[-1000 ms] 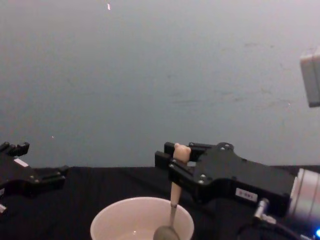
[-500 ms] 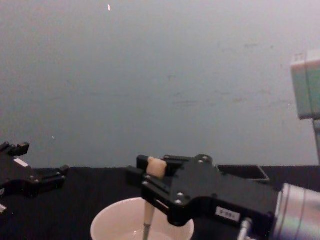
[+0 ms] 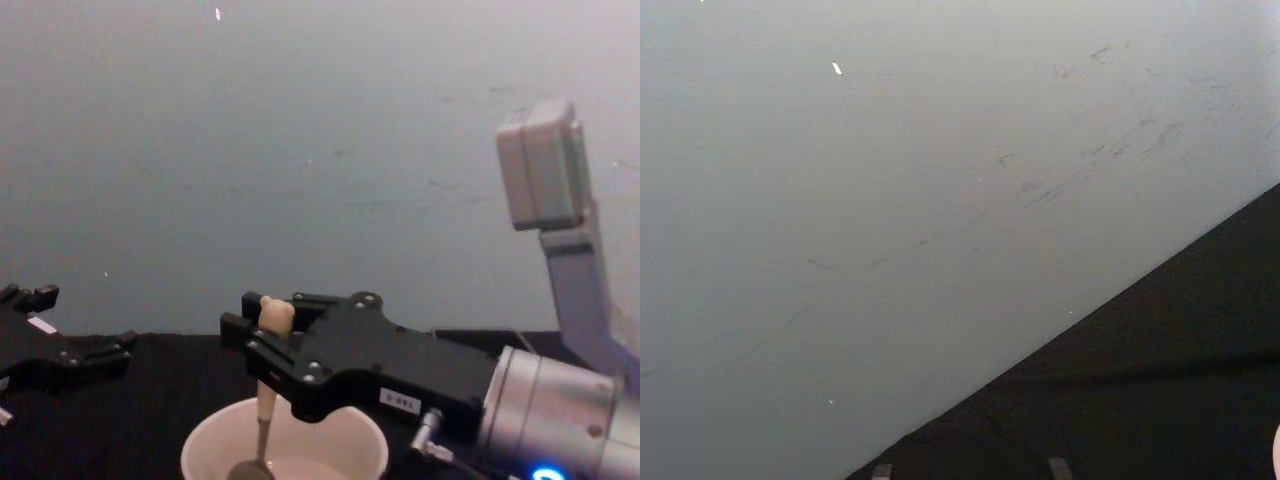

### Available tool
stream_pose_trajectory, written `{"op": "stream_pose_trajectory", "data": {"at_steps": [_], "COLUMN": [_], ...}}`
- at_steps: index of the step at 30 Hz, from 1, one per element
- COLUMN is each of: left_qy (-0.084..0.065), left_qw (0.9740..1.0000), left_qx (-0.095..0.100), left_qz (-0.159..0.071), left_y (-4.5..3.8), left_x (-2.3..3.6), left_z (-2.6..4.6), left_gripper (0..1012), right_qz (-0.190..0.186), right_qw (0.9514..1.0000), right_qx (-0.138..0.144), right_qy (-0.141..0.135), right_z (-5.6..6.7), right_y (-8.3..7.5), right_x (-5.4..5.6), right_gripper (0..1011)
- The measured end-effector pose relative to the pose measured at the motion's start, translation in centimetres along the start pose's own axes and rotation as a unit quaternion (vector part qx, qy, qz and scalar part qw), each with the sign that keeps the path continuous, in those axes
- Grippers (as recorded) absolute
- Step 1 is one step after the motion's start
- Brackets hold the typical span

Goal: Pick up the stirring spoon with one hand, stir inside the cup, then place it back in its original position.

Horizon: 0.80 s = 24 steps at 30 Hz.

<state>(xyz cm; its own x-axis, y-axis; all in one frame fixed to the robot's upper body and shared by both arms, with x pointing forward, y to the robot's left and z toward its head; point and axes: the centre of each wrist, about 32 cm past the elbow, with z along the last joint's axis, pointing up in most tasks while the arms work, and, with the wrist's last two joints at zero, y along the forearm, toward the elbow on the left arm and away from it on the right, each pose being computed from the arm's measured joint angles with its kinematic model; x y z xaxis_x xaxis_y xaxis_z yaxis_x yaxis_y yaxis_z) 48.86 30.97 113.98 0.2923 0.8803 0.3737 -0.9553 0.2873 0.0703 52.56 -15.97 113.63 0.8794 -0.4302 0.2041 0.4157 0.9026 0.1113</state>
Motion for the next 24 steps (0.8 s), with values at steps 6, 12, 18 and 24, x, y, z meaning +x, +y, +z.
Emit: {"op": "stream_pose_trajectory", "data": {"at_steps": [6, 12, 18, 24], "left_qy": [0.0, 0.0, 0.0, 0.0], "left_qw": [1.0, 1.0, 1.0, 1.0], "left_qx": [0.0, 0.0, 0.0, 0.0], "left_qz": [0.0, 0.0, 0.0, 0.0], "left_y": [0.0, 0.0, 0.0, 0.0], "left_x": [0.0, 0.0, 0.0, 0.0], "left_z": [0.0, 0.0, 0.0, 0.0], "left_gripper": [1001, 1001, 1001, 1001], "right_qz": [-0.02, -0.034, -0.04, -0.043], "right_qw": [0.9997, 0.9993, 0.999, 0.9988], "right_qx": [-0.011, -0.015, -0.016, -0.019], "right_qy": [-0.005, -0.007, -0.009, -0.012], "right_z": [-0.5, -0.6, -0.6, -0.6], "right_y": [0.2, 0.1, 0.0, -0.2], "right_x": [0.7, 1.2, 1.4, 1.6], "right_gripper": [212, 212, 212, 212]}}
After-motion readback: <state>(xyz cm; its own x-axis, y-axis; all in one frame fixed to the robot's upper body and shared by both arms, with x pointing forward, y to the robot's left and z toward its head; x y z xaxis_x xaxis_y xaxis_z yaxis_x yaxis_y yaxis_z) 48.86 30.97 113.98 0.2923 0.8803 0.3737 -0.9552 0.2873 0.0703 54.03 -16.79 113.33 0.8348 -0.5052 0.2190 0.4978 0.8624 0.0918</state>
